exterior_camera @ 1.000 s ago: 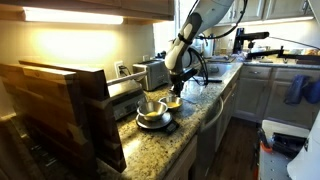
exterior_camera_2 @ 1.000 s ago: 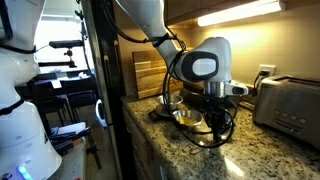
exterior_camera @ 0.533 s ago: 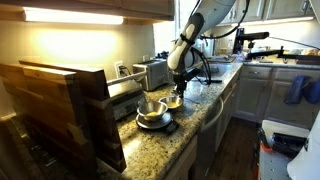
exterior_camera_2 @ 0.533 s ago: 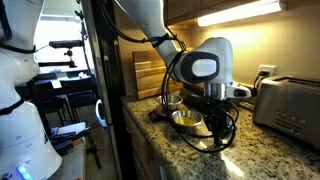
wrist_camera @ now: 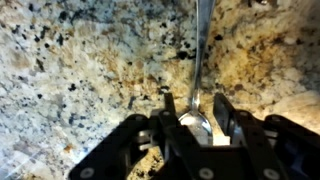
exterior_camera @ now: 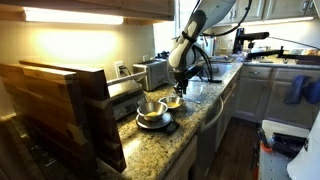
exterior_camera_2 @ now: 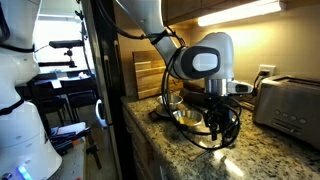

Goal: Spoon out some of the contents in the bowl on the right into the bowl on top of the scale

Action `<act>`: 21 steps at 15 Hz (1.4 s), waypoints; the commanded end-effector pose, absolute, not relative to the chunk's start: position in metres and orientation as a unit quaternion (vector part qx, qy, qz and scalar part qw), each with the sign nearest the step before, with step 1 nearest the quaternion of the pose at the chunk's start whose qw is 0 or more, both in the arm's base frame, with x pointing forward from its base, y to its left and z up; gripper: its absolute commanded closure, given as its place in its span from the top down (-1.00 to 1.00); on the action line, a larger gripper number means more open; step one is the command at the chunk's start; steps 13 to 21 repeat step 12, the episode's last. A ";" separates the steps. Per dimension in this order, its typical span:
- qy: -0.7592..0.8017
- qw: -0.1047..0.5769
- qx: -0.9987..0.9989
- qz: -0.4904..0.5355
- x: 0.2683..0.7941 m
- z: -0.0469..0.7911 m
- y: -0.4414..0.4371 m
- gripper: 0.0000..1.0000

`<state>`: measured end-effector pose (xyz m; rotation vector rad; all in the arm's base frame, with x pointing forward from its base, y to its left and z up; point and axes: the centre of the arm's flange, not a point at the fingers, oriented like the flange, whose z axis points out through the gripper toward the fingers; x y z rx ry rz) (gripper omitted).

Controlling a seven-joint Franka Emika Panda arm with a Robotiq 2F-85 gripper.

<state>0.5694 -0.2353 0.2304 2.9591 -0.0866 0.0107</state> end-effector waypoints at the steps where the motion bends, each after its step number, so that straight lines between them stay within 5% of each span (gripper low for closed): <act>1: -0.014 0.096 0.995 -0.005 0.548 0.278 -0.222 0.55; 4: -0.010 0.088 0.996 -0.011 0.543 0.306 -0.216 0.93; 6: -0.006 0.081 0.997 -0.011 0.540 0.323 -0.212 1.00; 21: 0.006 0.087 0.996 0.001 0.554 0.333 -0.215 1.00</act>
